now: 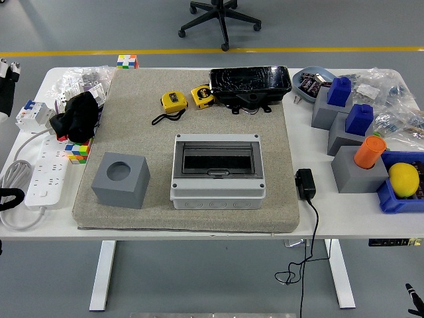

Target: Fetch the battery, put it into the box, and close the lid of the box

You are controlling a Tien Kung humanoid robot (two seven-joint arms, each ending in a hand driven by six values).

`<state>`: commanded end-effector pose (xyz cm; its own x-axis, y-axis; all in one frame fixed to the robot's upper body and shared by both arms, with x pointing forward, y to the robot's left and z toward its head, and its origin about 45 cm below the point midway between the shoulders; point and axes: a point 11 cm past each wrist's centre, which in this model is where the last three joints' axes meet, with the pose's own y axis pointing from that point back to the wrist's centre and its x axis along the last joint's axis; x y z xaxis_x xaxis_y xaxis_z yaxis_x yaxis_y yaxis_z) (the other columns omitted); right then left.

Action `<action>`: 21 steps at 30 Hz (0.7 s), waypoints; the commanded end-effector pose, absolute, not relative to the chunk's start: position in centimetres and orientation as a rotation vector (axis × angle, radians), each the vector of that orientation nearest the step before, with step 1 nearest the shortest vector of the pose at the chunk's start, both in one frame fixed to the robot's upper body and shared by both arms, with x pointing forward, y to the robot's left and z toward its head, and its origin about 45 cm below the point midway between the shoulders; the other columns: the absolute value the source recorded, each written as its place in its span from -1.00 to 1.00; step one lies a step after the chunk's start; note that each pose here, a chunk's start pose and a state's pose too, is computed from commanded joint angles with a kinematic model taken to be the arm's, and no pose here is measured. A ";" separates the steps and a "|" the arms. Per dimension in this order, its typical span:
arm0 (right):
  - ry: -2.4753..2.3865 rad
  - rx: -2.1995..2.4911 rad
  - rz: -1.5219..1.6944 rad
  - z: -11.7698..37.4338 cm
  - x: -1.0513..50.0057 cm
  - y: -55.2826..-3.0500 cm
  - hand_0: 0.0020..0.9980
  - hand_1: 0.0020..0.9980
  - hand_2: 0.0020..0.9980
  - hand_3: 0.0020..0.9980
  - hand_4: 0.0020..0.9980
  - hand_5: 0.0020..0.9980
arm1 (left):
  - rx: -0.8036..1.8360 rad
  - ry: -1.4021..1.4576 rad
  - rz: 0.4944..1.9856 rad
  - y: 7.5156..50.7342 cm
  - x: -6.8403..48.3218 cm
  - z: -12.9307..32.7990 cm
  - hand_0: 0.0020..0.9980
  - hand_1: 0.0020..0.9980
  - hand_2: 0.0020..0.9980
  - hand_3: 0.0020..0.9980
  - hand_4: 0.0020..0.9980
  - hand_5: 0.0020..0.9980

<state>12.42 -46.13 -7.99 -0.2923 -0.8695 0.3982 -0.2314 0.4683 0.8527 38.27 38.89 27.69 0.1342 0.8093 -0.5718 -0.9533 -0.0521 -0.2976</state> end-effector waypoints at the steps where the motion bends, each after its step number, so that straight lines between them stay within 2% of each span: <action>1: -1.785 0.936 -0.859 -8.0 12.4 -46.1 0.58 0.47 0.49 0.59 1.00 1.00 | -0.720 0.240 1.437 38.6 38.3 27.9 -0.06 -0.35 -0.60 -0.94 1.00 0.95; 2: -1.787 0.936 -0.859 -8.0 12.5 -46.1 0.58 0.47 0.50 0.59 1.00 1.00 | -0.712 0.233 1.418 38.3 38.3 28.0 1.00 1.00 0.80 0.28 1.00 1.00; 7: -1.792 0.937 -0.860 -7.9 12.6 -46.1 0.58 0.47 0.50 0.59 1.00 1.00 | -0.685 0.222 1.381 37.5 38.3 28.2 1.00 1.00 0.80 0.28 1.00 1.00; 8: -1.792 0.937 -0.860 -7.9 12.6 -46.1 0.58 0.47 0.50 0.59 1.00 1.00 | -0.688 0.226 1.381 37.5 38.4 28.2 1.00 1.00 1.00 0.77 1.00 1.00; 13: -1.794 0.936 -0.864 -8.0 12.6 -46.1 0.58 0.47 0.50 0.59 1.00 1.00 | -0.707 0.244 1.388 37.5 38.4 28.3 1.00 1.00 1.00 0.77 1.00 1.00; 14: -1.794 0.935 -0.864 -8.0 12.6 -46.1 0.58 0.47 0.50 0.59 1.00 1.00 | -0.713 0.253 1.387 37.5 38.4 28.3 1.00 1.00 1.00 1.00 1.00 1.00; 19: -1.795 0.935 -0.863 -7.9 12.6 -46.1 0.58 0.47 0.50 0.59 1.00 1.00 | -0.786 0.320 1.374 37.7 38.5 28.1 1.00 1.00 1.00 1.00 1.00 1.00; 20: -1.795 0.936 -0.862 -7.9 12.7 -46.1 0.58 0.47 0.50 0.59 1.00 1.00 | -0.796 0.332 1.375 37.8 38.4 28.0 0.59 0.98 1.00 1.00 1.00 1.00; 21: -1.796 0.936 -0.862 -7.9 12.7 -46.1 0.58 0.47 0.50 0.59 1.00 1.00 | -0.806 0.343 1.377 37.8 38.4 27.9 0.59 0.98 1.00 1.00 1.00 1.00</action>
